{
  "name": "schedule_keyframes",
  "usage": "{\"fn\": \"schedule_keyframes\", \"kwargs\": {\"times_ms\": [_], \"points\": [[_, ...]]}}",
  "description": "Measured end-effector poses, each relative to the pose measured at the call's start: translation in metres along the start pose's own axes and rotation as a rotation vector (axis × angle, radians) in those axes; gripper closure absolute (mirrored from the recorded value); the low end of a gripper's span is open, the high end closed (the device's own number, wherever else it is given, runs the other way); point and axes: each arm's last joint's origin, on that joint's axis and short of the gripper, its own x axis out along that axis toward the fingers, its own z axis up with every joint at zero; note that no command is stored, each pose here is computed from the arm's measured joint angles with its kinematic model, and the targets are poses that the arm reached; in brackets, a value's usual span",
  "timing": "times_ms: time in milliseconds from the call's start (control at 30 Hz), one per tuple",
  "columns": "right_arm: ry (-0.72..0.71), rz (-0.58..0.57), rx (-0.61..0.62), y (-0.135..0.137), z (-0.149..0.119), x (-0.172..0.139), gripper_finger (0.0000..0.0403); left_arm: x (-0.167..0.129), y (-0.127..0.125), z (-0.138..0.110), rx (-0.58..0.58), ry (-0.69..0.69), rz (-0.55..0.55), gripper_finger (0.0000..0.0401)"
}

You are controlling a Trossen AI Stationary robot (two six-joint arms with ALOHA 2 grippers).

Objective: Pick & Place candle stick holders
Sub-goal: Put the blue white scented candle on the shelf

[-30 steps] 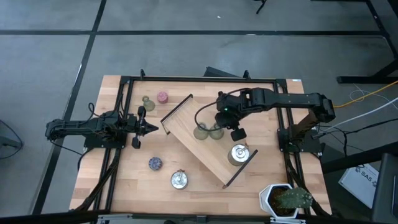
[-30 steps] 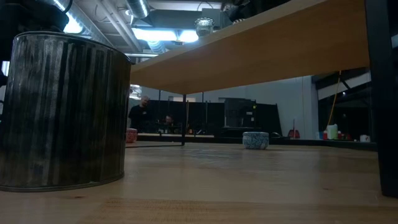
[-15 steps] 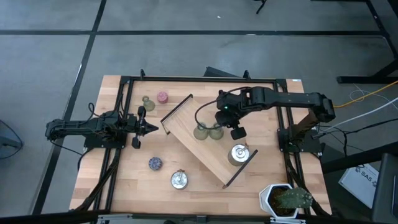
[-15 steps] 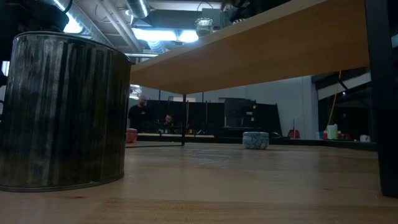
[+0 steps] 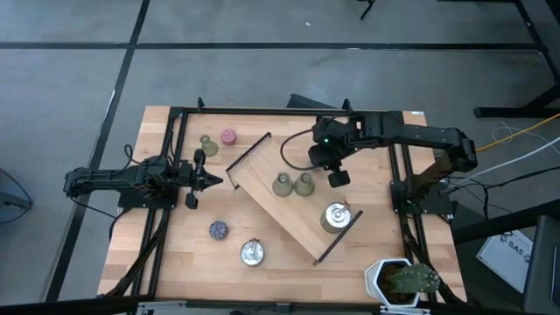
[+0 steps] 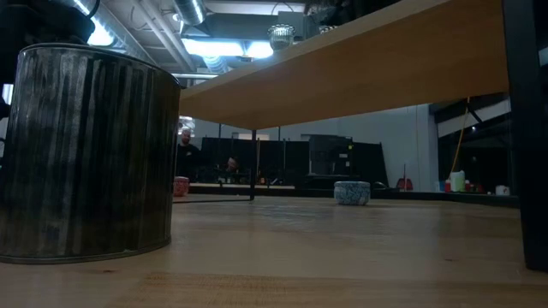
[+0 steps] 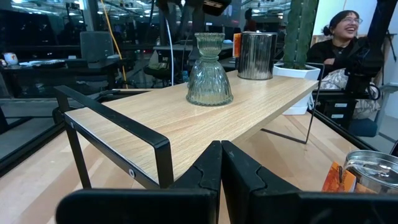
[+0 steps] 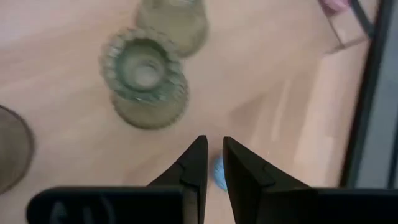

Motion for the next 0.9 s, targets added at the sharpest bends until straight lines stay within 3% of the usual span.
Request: {"fn": "schedule_keyframes", "kwargs": {"times_ms": [467, 900], "points": [[0.028, -0.094, 0.151, -0.032, -0.021, -0.010, 0.0351, 0.000, 0.000, 0.000, 0.000, 0.000, 0.000, 0.0397], [0.057, -0.113, 0.175, -0.051, -0.031, -0.005, 0.0351, 0.000, 0.000, 0.000, 0.000, 0.000, 0.000, 0.0397]]}}
